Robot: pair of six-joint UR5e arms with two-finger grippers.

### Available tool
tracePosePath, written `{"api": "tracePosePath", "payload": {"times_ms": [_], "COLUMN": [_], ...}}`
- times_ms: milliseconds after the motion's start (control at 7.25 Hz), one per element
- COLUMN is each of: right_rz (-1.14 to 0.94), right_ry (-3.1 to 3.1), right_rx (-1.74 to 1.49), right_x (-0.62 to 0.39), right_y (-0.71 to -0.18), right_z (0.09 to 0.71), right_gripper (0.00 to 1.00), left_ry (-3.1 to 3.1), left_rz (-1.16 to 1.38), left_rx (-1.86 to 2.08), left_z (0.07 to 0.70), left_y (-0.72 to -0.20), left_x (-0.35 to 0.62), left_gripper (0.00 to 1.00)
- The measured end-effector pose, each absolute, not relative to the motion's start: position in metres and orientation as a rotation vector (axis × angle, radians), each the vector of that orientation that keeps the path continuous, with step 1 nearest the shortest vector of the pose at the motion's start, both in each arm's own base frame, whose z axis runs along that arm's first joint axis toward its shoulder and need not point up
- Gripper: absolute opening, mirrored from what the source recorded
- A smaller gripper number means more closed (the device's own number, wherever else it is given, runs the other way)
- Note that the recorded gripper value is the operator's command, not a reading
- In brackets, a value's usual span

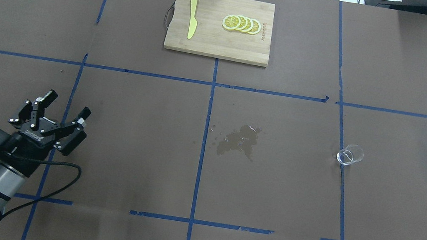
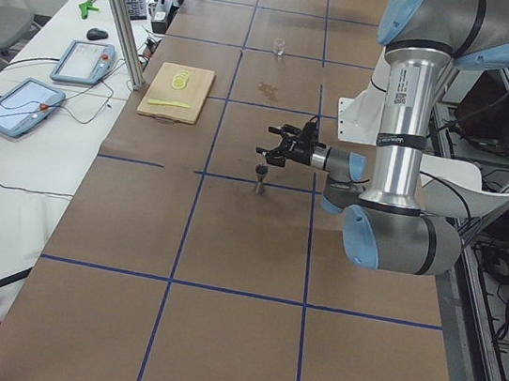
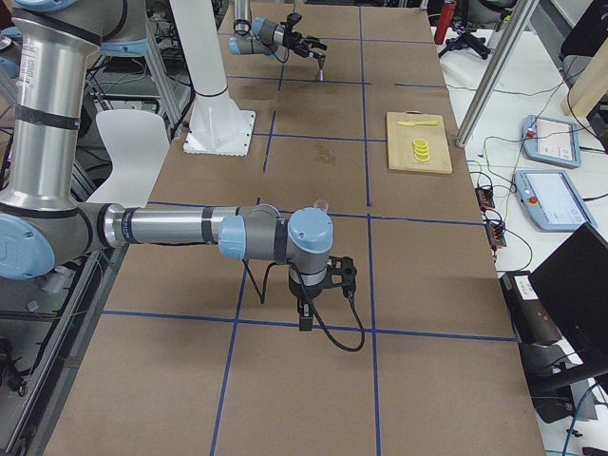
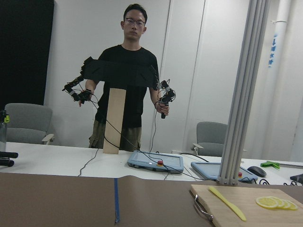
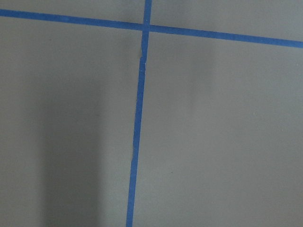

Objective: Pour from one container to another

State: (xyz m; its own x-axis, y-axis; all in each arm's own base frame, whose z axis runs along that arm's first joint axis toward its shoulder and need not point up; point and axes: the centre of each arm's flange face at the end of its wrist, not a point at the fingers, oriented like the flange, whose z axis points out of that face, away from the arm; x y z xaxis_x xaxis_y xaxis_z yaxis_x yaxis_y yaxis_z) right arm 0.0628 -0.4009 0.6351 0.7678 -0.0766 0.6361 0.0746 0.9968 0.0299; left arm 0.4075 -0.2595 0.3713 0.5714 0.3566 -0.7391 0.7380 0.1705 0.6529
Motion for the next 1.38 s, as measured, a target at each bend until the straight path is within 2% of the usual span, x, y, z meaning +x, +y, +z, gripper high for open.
{"api": "tracePosePath", "payload": {"times_ms": [414, 689, 965, 1378], "right_rz": [-0.08, -0.08, -0.079, -0.074], "right_ry": [-0.691, -0.691, -0.69, -0.691], "right_rx": [-0.002, -0.003, -0.005, -0.019], "right_x": [0.063, 0.063, 0.063, 0.063], "right_y": [-0.4, -0.4, -0.4, -0.4], "right_z": [0.638, 0.638, 0.639, 0.646], "right_gripper": [1.0, 1.0, 1.0, 1.0], "left_ry": [1.058, 0.997, 0.905, 0.735], "left_rz": [-0.162, -0.018, 0.151, 0.342], "left_rx": [1.415, 1.394, 1.297, 1.09], "left_z": [0.258, 0.208, 0.197, 0.23], "left_y": [-0.284, -0.345, -0.429, -0.551], "left_x": [0.471, 0.475, 0.443, 0.315], "left_gripper": [1.0, 1.0, 1.0, 1.0]}}
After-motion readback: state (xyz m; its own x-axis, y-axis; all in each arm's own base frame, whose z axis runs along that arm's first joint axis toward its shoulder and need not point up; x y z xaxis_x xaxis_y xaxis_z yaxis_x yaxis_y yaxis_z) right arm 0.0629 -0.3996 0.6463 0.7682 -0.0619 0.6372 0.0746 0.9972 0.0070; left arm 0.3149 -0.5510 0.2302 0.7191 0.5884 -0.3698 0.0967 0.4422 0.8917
